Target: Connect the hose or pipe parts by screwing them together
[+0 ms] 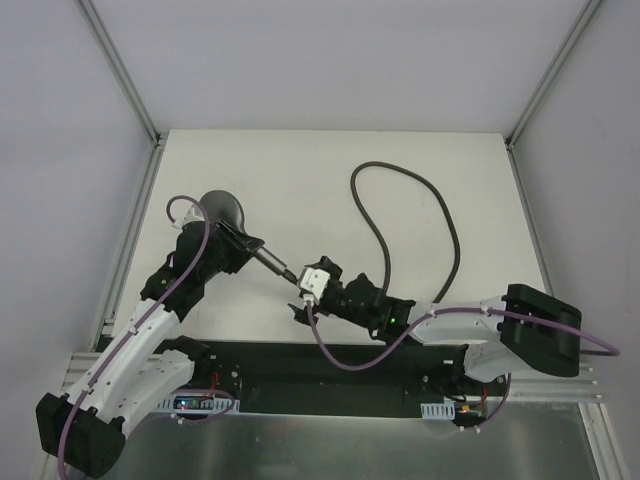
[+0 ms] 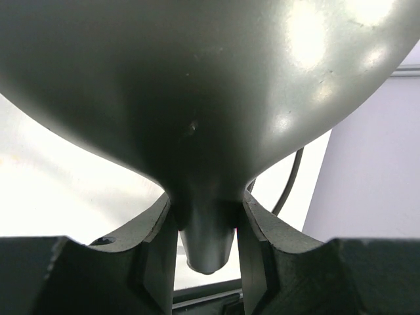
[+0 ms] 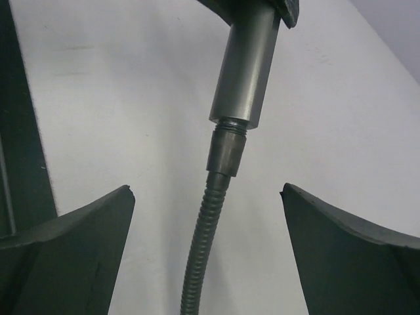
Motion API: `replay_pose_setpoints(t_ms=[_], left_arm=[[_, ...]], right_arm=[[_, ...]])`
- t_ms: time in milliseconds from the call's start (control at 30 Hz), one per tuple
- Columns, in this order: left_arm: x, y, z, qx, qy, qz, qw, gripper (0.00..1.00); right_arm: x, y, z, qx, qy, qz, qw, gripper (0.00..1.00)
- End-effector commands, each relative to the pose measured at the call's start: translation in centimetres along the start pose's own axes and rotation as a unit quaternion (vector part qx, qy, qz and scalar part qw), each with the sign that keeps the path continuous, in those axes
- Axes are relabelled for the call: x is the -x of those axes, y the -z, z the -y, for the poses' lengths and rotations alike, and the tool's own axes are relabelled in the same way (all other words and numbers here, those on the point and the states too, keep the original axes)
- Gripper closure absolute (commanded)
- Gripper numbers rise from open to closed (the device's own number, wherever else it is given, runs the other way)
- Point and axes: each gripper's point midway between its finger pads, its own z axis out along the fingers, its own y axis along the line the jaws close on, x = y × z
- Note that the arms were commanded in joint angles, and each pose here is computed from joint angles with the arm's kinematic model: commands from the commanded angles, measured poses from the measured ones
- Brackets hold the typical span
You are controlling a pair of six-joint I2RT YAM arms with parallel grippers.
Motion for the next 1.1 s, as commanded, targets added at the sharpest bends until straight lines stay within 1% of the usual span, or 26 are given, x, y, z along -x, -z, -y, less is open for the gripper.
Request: replay_pose_setpoints(t_ms=[0,67,233,300,333,367,433,467,500,533,567,600,633,667,700,733,767,800,833,867,933,967,1000,1033,1067], left_arm=[[0.8,1.2,1.7,0.008,0.024,0.003,1.0,1.0],[0.8,1.5,1.9,0.011,0.028,0.001,1.0,1.0],[0.9,2.0,1.9,0.013,0.034,0.002,0.999,1.0],[0.8,2.1,1.7,0.016,0.037,0.0,0.999,1.0],[0.8,2.1,1.7,0.015,0.038,0.0,0.999,1.0],[0.8,2.1,1.7,0.015,0.038,0.001,0.999,1.0],[0.7,2.2,1.6,0.017,0.038,0.0,0.999,1.0],[0.6,2.2,1.5,0.016,0.038,-0.001,0.999,1.0],[0.6,2.2,1.5,0.016,0.037,-0.004,0.999,1.0],[0.2,2.3,1.8,0.011,0.033,-0.015,0.999,1.0],[0.0,2.2,1.8,0.009,0.022,-0.022,0.999,1.0],[-0.5,2.4,2.1,0.001,0.015,-0.035,0.999,1.0],[-0.5,2.4,2.1,-0.004,0.009,-0.037,0.999,1.0],[-0.6,2.4,2.2,-0.01,-0.002,-0.038,0.999,1.0],[-0.5,2.4,2.3,-0.017,-0.008,-0.036,0.999,1.0],[-1.0,2.6,2.0,-0.028,-0.013,-0.039,0.999,1.0],[-0.6,2.7,2.9,-0.06,-0.025,-0.027,0.998,1.0],[-0.6,2.8,3.3,-0.08,-0.03,-0.021,0.996,1.0],[-0.9,3.0,3.0,-0.103,-0.037,-0.016,0.994,1.0],[-0.3,3.3,4.5,-0.15,-0.051,0.005,0.987,1.0],[-0.7,3.6,4.8,-0.199,-0.067,0.018,0.977,1.0],[-0.2,4.4,6.5,-0.252,-0.082,0.04,0.963,1.0],[-0.9,3.8,5.4,-0.259,-0.089,0.039,0.961,1.0],[-0.9,4.2,5.7,-0.282,-0.095,0.047,0.954,1.0],[-1.3,4.5,6.0,-0.303,-0.1,0.045,0.947,1.0]], right_arm=[[1.2,-0.4,3.6,-0.112,0.143,-0.04,0.983,0.06],[0.9,-1.2,3.0,-0.114,0.173,-0.054,0.977,0.09],[1.2,-3.2,2.1,-0.118,0.196,-0.062,0.972,0.16],[1.1,-3.8,1.6,-0.109,0.206,-0.064,0.97,0.23],[1.8,-4.2,1.4,-0.111,0.208,-0.058,0.97,0.26],[2.0,-4.3,1.5,-0.116,0.212,-0.059,0.969,0.35],[2.5,-4.6,1.2,-0.118,0.215,-0.056,0.968,0.47],[2.6,-4.7,1.1,-0.118,0.211,-0.054,0.969,0.61],[2.9,-4.7,1.1,-0.117,0.202,-0.049,0.971,0.67],[3.3,-4.7,1.1,-0.119,0.178,-0.042,0.976,0.74],[3.2,-4.6,0.7,-0.105,0.166,-0.035,0.98,0.86],[4.0,-4.3,0.7,-0.098,0.146,-0.021,0.984,0.9],[3.8,-4.3,1.1,-0.096,0.109,-0.016,0.989,0.94],[3.6,-4.3,0.5,-0.071,0.084,-0.008,0.994,0.99],[4.1,-4.0,0.8,-0.063,0.058,0.004,0.996,0.99],[4.0,-4.0,1.8,-0.061,0.007,0.009,0.998,0.99],[3.8,-3.9,1.0,-0.022,-0.018,0.019,0.999,0.99],[4.2,-3.6,1.1,-0.006,-0.044,0.032,0.998,0.99],[3.8,-3.6,2.6,-0.006,-0.08,0.036,0.996,0.99],[4.8,-3.5,1.2,0.053,-0.128,0.06,0.988,0.99],[4.1,-3.5,2.3,0.066,-0.176,0.066,0.98,0.99],[5.0,-3.4,1.8,0.093,-0.208,0.083,0.97,0.99],[4.3,-3.5,1.9,0.098,-0.227,0.08,0.966,0.99],[5.2,-3.4,3.2,0.095,-0.237,0.108,0.961,0.99],[5.5,-3.1,2.6,0.122,-0.257,0.117,0.951,0.99]])
